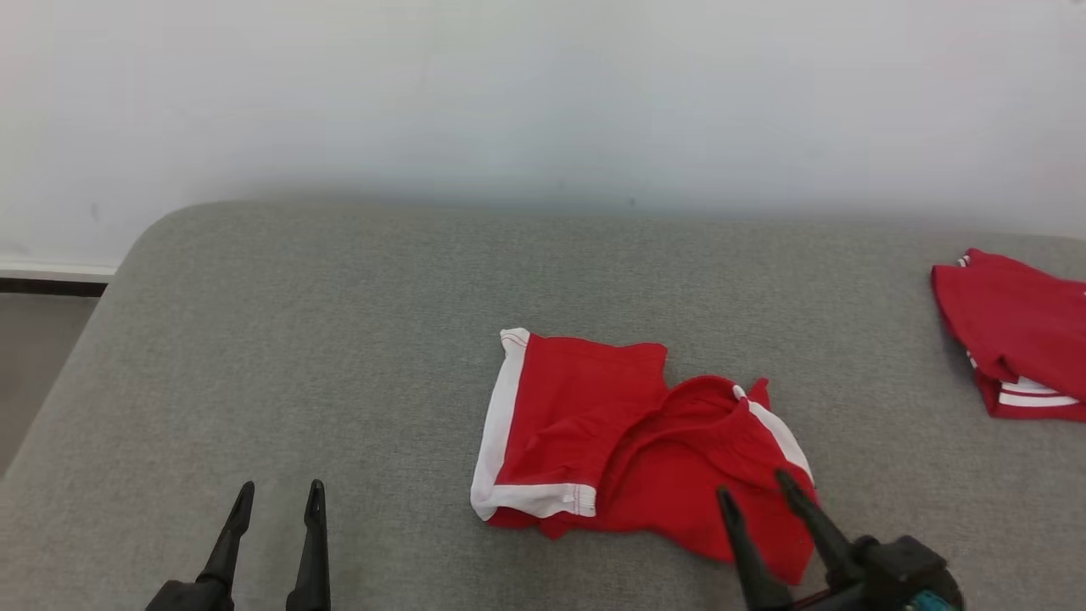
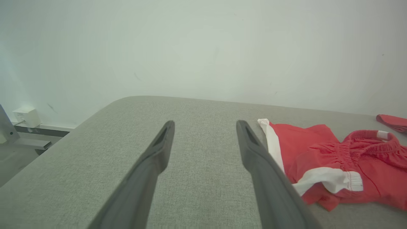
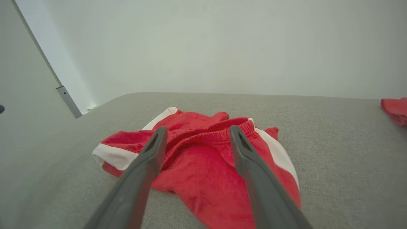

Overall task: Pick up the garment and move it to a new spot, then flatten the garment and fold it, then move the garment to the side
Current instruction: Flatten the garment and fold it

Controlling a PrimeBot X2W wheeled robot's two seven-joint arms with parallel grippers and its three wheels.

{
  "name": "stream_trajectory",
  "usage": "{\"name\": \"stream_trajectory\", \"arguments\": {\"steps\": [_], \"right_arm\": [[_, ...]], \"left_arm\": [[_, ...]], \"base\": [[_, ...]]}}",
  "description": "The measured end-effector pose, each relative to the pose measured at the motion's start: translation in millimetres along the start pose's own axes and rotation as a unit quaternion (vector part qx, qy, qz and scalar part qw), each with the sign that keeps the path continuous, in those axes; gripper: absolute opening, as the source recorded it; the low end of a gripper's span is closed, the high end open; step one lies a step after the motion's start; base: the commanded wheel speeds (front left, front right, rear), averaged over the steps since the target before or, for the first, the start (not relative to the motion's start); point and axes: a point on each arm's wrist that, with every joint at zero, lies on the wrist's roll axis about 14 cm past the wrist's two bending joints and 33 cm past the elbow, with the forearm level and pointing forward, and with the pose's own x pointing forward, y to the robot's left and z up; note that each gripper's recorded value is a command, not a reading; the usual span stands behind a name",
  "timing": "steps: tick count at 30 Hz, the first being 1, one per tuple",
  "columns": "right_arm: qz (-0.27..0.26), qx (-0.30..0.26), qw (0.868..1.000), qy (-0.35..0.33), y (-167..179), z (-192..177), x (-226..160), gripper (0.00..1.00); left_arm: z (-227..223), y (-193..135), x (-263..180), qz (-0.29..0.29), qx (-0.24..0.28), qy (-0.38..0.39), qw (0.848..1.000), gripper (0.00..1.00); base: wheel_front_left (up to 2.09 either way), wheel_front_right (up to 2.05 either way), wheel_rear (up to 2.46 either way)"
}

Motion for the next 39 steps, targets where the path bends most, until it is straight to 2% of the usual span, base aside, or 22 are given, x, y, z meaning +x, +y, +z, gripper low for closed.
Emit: {"name": "stream_trajectory", "arguments": {"steps": [3, 12, 26, 28, 35, 39], "right_arm": [[0.044, 0.003, 0.999, 0.025, 23, -12, 14, 1.00], [0.114, 0.001, 0.988, 0.103, 57, -53, 38, 1.00], [0.169, 0.003, 0.968, 0.185, 84, -102, 66, 1.00], [0.171, 0.009, 0.967, 0.191, 87, -105, 69, 0.00], [0.169, 0.005, 0.970, 0.173, 80, -94, 74, 0.00], [0.154, 0.011, 0.978, 0.140, 64, -73, 69, 0.00]], "left_arm": [[0, 5, -5, 0.009, 0.001, 0.000, 1.000, 1.00], [-3, 20, -17, 0.037, -0.003, 0.007, 0.999, 1.00], [-9, 43, -24, 0.078, -0.003, 0.020, 0.997, 1.00], [-9, 46, -24, 0.082, -0.003, 0.022, 0.996, 1.00], [-10, 46, -20, 0.081, -0.003, 0.022, 0.996, 1.00], [-13, 37, -16, 0.068, -0.008, 0.024, 0.997, 1.00]], "base": [[0.00, 0.00, 0.00], [0.00, 0.00, 0.00], [0.00, 0.00, 0.00], [0.00, 0.00, 0.00], [0.00, 0.00, 0.00], [0.00, 0.00, 0.00]]}}
